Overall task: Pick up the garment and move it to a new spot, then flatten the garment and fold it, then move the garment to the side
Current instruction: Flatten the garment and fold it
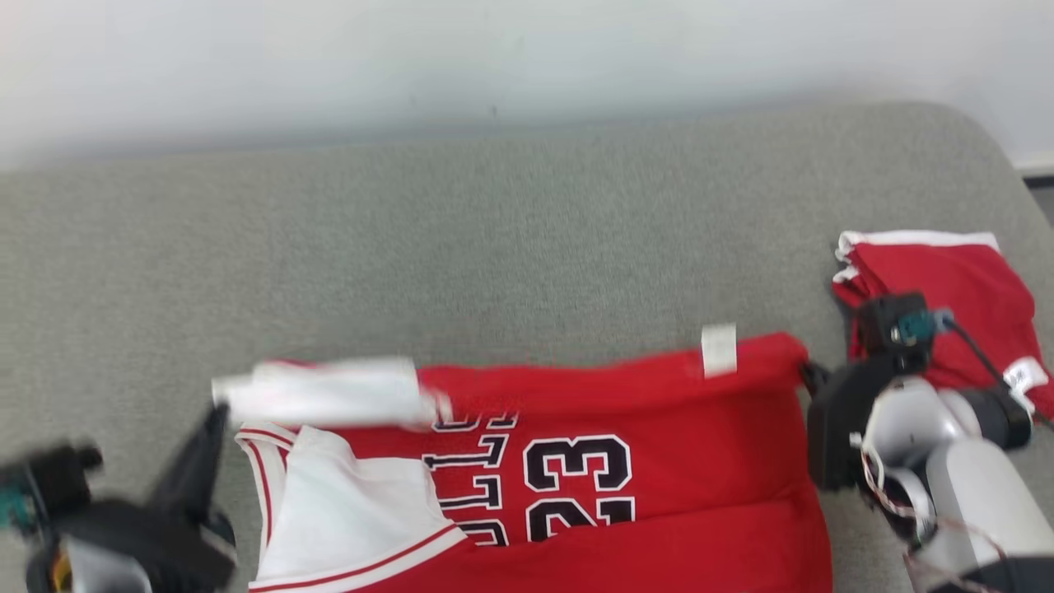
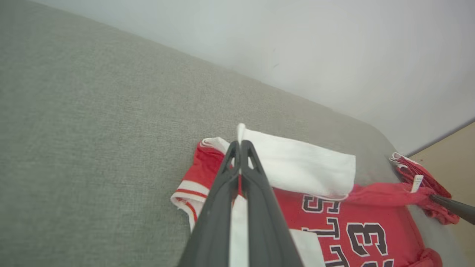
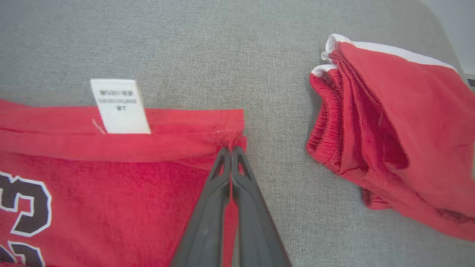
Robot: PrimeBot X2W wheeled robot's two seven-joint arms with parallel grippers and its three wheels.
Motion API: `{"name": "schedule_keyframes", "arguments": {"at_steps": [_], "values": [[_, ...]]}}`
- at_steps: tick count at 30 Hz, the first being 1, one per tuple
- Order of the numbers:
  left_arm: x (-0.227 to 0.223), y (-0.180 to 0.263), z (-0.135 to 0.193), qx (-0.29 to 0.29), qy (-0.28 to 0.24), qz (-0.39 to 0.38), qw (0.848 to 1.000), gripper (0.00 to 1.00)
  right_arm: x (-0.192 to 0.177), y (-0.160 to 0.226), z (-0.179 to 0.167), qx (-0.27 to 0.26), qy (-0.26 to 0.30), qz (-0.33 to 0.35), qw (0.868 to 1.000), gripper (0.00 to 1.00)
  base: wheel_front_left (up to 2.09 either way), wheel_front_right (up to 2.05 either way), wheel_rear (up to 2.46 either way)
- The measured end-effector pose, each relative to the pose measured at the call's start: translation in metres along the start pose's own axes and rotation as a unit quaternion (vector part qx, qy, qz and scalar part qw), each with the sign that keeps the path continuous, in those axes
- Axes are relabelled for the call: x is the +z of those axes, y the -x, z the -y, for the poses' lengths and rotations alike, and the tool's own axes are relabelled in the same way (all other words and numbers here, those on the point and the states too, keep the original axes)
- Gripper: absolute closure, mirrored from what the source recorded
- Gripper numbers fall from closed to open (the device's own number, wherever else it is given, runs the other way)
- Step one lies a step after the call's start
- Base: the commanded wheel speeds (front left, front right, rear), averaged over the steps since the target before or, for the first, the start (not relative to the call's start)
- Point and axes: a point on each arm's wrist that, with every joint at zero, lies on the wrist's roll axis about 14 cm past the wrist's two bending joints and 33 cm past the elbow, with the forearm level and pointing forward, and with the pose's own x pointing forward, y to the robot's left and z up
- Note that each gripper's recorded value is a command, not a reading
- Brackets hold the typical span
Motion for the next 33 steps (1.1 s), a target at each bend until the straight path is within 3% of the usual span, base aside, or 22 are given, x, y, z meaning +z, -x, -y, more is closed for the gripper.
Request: {"name": "schedule_keyframes", "arguments": {"at_steps": [10, 21, 30, 31, 32, 33], "values": [[-0.039, 0.067, 0.001, 0.050, 0.063, -0.001, 0.997, 1.00, -0.043, 0.029, -0.009, 0.009, -0.003, -0.040, 0.999, 1.00, 0.00, 0.00, 0.00], [-0.072, 0.094, -0.006, 0.093, 0.134, 0.004, 0.987, 1.00, -0.059, 0.041, -0.016, 0.011, 0.003, -0.061, 0.998, 1.00, 0.00, 0.00, 0.00], [-0.085, 0.105, -0.016, 0.114, 0.145, -0.005, 0.983, 1.00, -0.068, 0.046, -0.012, 0.003, -0.014, -0.067, 0.998, 1.00, 0.00, 0.00, 0.00], [-0.088, 0.105, -0.017, 0.116, 0.145, -0.010, 0.983, 0.80, -0.071, 0.047, -0.012, 0.003, -0.015, -0.072, 0.997, 1.00, 0.00, 0.00, 0.00], [-0.090, 0.106, -0.016, 0.115, 0.145, -0.015, 0.983, 0.00, -0.074, 0.047, -0.013, 0.005, -0.016, -0.076, 0.997, 0.51, 0.00, 0.00, 0.00], [-0.093, 0.106, -0.017, 0.118, 0.142, -0.018, 0.983, 0.00, -0.076, 0.047, -0.015, 0.006, -0.018, -0.078, 0.997, 0.00, 0.00, 0.00, 0.00]]}}
